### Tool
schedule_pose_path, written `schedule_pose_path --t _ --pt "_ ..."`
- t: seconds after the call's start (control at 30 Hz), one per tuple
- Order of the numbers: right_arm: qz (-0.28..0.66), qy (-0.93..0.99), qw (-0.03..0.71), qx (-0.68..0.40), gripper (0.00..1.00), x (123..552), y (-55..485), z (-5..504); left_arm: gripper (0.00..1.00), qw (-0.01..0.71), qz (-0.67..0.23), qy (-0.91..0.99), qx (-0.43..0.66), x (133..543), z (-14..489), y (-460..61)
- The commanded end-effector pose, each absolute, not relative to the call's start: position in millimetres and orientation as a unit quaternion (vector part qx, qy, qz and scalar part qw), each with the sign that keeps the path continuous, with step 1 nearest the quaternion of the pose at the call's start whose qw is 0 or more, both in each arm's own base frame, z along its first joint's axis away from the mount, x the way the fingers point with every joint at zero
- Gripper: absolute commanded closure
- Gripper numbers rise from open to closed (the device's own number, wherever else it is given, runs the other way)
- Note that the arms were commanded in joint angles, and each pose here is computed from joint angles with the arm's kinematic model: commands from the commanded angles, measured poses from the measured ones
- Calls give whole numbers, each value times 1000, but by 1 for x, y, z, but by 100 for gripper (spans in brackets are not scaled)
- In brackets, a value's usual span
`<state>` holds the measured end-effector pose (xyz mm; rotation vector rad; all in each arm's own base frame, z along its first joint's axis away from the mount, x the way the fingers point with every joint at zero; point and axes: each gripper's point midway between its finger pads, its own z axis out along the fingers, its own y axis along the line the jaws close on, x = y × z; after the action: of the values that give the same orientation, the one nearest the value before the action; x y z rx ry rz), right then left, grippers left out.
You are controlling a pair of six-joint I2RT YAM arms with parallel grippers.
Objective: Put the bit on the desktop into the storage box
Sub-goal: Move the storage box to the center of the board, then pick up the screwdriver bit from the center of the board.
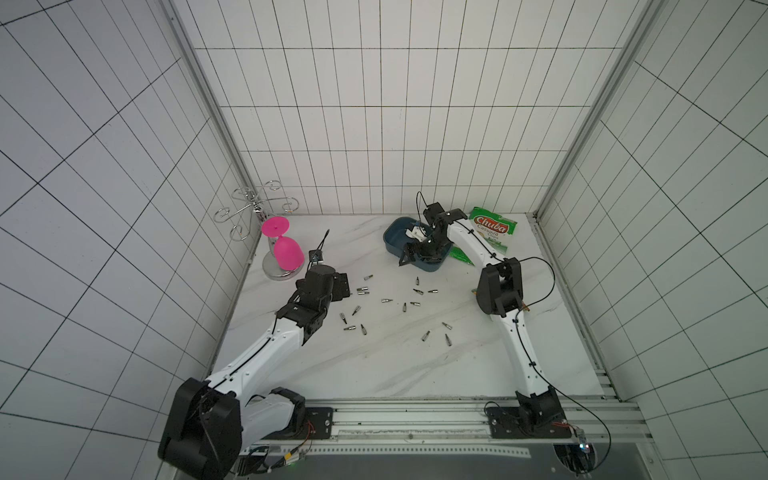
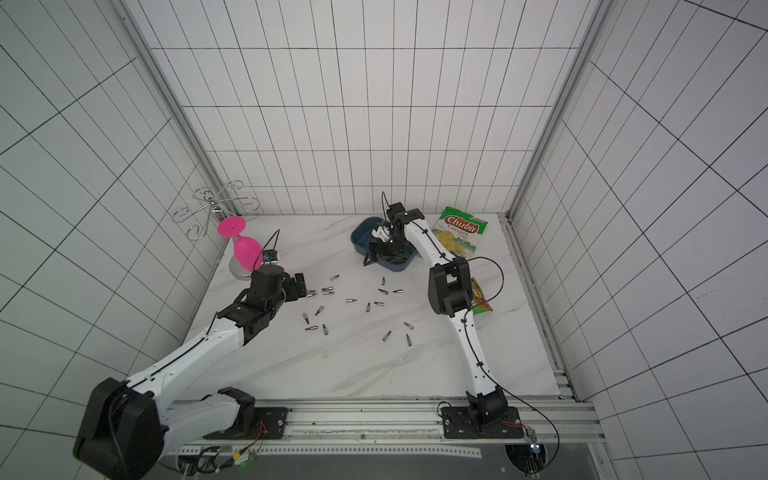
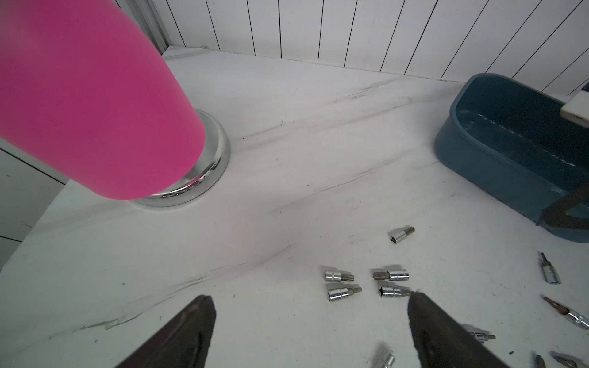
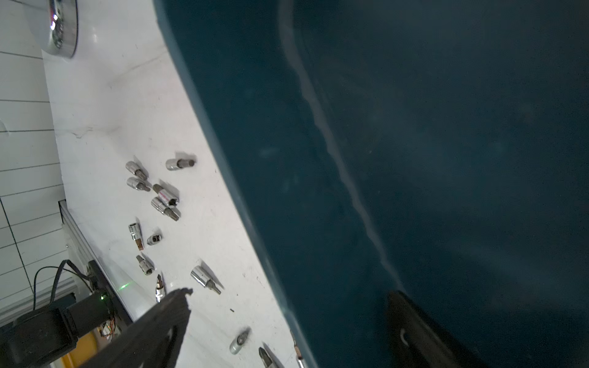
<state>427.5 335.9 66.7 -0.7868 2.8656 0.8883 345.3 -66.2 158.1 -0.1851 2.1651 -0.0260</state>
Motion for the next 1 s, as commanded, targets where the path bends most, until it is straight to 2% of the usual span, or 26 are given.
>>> schedule_pose_path --t 0.0,0.23,0.5,0.63,0.97 --pt "283 920 22 -271 2 413 335 92 2 445 -18 892 -79 343 159 -70" --pt "285 919 25 -273 3 411 336 99 2 427 -24 900 -82 338 149 -73" --pt "276 914 7 -296 4 388 343 107 2 370 -15 925 -87 332 123 -76" --pt "246 924 53 -288 5 403 336 120 4 339 -14 936 -92 328 115 -78" --pt "147 943 173 -242 4 424 295 193 11 225 -11 967 -116 314 85 -87"
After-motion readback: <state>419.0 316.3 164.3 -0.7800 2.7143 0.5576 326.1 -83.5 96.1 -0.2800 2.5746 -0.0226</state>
